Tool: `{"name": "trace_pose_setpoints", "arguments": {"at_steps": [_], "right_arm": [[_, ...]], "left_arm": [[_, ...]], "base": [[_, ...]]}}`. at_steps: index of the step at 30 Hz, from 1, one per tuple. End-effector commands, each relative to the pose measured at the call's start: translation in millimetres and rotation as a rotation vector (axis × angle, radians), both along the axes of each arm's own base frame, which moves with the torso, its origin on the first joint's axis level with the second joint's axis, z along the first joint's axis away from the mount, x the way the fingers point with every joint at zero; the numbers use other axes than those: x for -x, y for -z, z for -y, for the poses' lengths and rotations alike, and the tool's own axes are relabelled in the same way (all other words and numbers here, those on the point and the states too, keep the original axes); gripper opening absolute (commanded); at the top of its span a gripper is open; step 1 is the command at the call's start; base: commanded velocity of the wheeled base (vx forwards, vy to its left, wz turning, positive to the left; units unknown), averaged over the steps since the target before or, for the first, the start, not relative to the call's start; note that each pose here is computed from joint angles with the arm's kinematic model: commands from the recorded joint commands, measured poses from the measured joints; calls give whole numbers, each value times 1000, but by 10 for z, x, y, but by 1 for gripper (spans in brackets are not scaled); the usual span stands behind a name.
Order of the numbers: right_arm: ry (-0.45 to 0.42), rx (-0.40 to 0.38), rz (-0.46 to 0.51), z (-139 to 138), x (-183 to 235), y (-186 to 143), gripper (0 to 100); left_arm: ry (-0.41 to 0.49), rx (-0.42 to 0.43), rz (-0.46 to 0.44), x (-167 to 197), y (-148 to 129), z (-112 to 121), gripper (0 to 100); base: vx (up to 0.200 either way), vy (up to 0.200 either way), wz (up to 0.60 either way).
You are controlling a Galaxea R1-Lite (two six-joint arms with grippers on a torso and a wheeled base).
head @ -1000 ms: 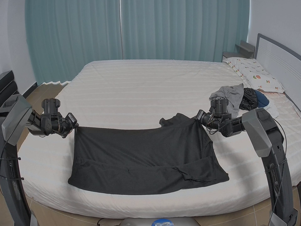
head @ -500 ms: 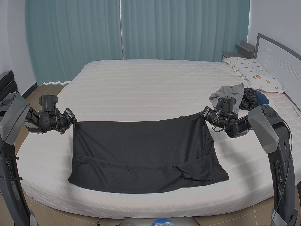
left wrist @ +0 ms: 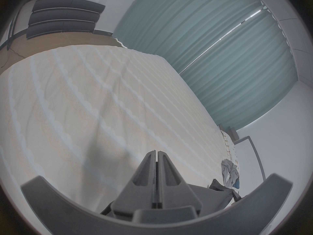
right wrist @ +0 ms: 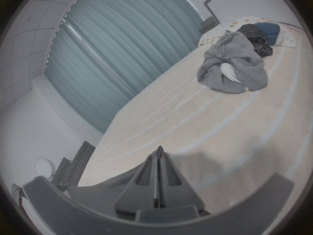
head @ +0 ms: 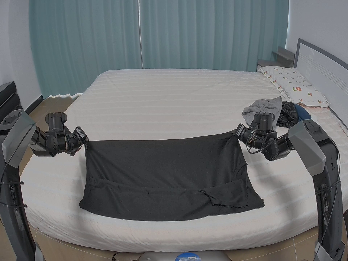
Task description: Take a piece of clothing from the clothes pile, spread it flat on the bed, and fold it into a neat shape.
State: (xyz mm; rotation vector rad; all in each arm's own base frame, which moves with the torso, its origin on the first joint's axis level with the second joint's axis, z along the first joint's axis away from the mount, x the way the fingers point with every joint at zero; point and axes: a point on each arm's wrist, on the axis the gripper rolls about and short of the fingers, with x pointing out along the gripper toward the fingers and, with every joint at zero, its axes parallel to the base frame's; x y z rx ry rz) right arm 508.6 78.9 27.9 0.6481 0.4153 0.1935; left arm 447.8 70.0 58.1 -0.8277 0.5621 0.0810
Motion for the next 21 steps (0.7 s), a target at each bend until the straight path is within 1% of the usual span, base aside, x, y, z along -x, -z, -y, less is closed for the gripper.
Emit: {"name": "trace_pose_setpoints", "arguments": {"at_steps": [1, 4, 6, 7, 9, 11, 14, 16, 21], "right_arm": [[-26, -6, -7, 22, 108, -141, 0], [-48, -9, -25, 44, 193, -173, 0], [-54, -6, -36, 77, 234, -178, 0], [-66, 0, -43, 96, 281, -188, 0], [-85, 5, -57, 108, 346, -195, 0], [-104, 10, -67, 149, 418, -216, 0], [-107, 12, -68, 201, 454, -249, 0], [-103, 7, -57, 207, 439, -281, 0], [-89, 0, 3, 207, 352, -313, 0]], "left_arm": [[-6, -10, -5, 34, -14, -55, 0], [3, -26, -12, 90, -22, -64, 0], [19, -48, -21, 127, -1, -64, 0], [36, -76, -28, 167, 15, -63, 0], [51, -95, -30, 206, 16, -55, 0], [60, -104, -35, 250, 7, -46, 0], [75, -124, -36, 274, 3, -35, 0], [85, -137, -32, 273, -4, -29, 0], [86, -135, -15, 212, -31, -20, 0]], "base": [[0, 0, 0], [0, 0, 0], [0, 0, 0], [0, 0, 0], [0, 0, 0], [0, 0, 0], [0, 0, 0], [0, 0, 0], [0, 0, 0]]}}
